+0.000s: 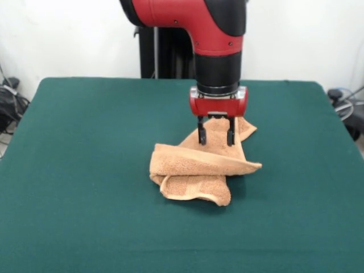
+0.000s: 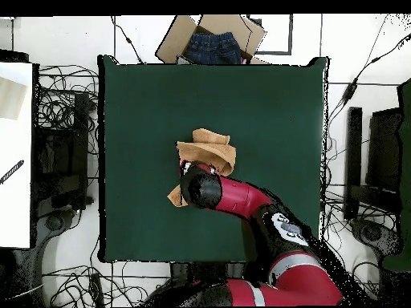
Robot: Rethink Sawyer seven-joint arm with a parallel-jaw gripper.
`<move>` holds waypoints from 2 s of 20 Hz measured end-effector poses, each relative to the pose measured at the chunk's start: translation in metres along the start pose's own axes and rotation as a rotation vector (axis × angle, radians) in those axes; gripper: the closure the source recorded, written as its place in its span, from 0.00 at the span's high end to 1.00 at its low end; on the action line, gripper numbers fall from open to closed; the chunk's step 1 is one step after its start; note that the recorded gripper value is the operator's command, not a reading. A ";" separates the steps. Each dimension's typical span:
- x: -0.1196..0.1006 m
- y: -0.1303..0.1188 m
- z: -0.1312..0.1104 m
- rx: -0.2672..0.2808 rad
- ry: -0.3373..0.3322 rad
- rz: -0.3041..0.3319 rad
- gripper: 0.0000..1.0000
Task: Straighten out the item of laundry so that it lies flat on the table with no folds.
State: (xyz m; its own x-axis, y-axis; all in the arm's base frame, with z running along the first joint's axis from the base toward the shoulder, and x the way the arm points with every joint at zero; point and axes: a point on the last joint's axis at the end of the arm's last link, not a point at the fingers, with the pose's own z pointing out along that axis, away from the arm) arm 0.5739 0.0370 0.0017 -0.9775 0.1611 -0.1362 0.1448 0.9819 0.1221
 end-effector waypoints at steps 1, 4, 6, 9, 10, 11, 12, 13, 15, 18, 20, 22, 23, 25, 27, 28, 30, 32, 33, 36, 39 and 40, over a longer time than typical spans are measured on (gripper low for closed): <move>0.001 0.000 0.000 0.000 -0.004 0.004 1.00; 0.002 0.001 0.000 0.002 -0.019 0.018 1.00; 0.003 0.001 0.001 0.004 -0.037 0.029 1.00; 0.003 0.001 0.001 0.008 -0.058 0.043 1.00; 0.004 0.001 0.001 0.009 -0.062 0.049 1.00; 0.004 0.001 0.001 0.009 -0.065 0.054 1.00; 0.005 0.001 0.001 0.010 -0.067 0.062 1.00; 0.005 0.001 0.001 0.012 -0.068 0.073 1.00; 0.004 0.003 0.001 0.017 -0.068 0.085 1.00; 0.006 0.006 0.002 0.045 -0.061 0.106 1.00; 0.007 0.008 0.002 0.057 -0.059 0.113 1.00; 0.010 0.011 0.002 0.079 -0.056 0.125 1.00; 0.012 0.013 0.002 0.100 -0.052 0.135 1.00; 0.018 0.018 0.005 0.132 -0.037 0.152 1.00; 0.022 0.019 0.007 0.148 -0.028 0.160 1.00; 0.025 0.021 0.009 0.158 -0.021 0.167 1.00; 0.031 0.020 0.015 0.174 -0.009 0.182 1.00; 0.033 0.017 0.017 0.180 -0.002 0.192 1.00; 0.035 0.015 0.020 0.183 0.003 0.202 1.00; 0.036 0.009 0.023 0.186 0.012 0.221 1.00; 0.036 0.001 0.026 0.189 0.019 0.244 1.00; 0.036 -0.001 0.026 0.190 0.020 0.248 1.00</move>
State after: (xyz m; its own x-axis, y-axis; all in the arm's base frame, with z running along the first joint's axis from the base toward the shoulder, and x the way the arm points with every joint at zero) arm 0.5422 0.0448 -0.0291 -0.9111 0.3984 -0.1056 0.4039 0.9140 -0.0370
